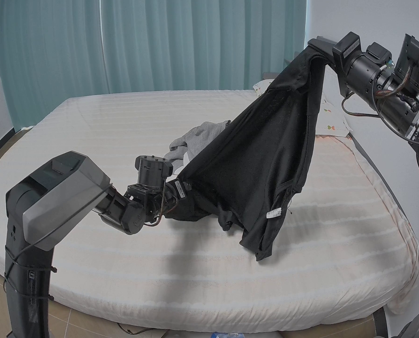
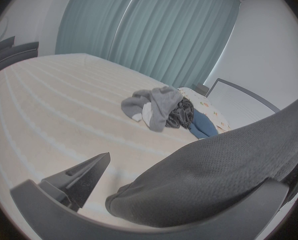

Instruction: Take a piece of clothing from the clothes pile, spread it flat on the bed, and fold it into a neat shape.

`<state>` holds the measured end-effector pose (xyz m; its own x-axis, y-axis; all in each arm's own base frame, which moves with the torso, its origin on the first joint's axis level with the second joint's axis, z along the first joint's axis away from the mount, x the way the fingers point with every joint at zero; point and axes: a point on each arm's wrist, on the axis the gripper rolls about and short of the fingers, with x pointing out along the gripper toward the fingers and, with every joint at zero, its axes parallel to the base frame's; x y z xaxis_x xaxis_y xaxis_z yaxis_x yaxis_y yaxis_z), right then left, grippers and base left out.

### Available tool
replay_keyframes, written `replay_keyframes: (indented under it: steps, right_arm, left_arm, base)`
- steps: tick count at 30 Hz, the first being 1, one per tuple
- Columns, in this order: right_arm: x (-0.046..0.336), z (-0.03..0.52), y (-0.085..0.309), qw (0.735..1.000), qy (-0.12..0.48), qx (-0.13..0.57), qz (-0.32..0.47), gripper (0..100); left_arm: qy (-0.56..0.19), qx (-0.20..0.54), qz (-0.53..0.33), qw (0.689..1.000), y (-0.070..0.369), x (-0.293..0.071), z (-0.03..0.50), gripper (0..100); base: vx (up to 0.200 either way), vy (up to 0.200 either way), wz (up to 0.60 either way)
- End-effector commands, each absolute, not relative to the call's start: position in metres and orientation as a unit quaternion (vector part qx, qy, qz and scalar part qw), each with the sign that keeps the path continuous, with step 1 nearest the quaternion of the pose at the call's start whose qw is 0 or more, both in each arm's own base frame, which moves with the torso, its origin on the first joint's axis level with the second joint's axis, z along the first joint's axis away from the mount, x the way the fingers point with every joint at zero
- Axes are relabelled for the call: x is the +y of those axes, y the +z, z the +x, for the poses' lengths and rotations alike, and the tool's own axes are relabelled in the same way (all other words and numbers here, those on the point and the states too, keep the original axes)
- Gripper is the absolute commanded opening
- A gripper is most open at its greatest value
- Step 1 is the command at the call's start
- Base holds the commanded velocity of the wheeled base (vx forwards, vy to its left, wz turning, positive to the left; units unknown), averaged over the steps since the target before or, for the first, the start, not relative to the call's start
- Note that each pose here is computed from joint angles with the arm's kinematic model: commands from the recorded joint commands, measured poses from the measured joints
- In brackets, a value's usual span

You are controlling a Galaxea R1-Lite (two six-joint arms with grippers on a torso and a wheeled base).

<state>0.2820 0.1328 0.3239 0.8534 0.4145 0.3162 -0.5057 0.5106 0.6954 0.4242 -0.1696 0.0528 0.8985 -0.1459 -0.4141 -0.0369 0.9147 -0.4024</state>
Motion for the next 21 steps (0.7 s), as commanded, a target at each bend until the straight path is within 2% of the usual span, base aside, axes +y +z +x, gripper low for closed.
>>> replay_keyframes:
  steps: [1, 12, 13, 21]
  right_arm:
    - [0.134, 0.284, 0.320, 0.868, 0.264, -0.049, 0.417, 0]
    - [0.136, 0.284, 0.318, 0.869, 0.266, -0.044, 0.416, 0]
    - [0.136, 0.284, 0.318, 0.869, 0.266, -0.044, 0.416, 0]
    - [0.135, 0.286, 0.307, 0.873, 0.257, -0.028, 0.413, 0]
  left_arm:
    - [-0.030, 0.217, -0.204, 0.954, 0.071, -0.165, 0.418, 100]
    - [-0.045, 0.284, -0.173, 0.942, 0.016, -0.191, 0.408, 100]
    - [-0.045, 0.283, -0.173, 0.942, 0.017, -0.191, 0.409, 0]
    - [-0.036, 0.286, -0.178, 0.941, 0.018, -0.184, 0.406, 0]
  base:
    - [0.000, 0.000, 0.00]
    - [0.000, 0.000, 0.00]
    - [0.000, 0.000, 0.00]
    - [0.000, 0.000, 0.00]
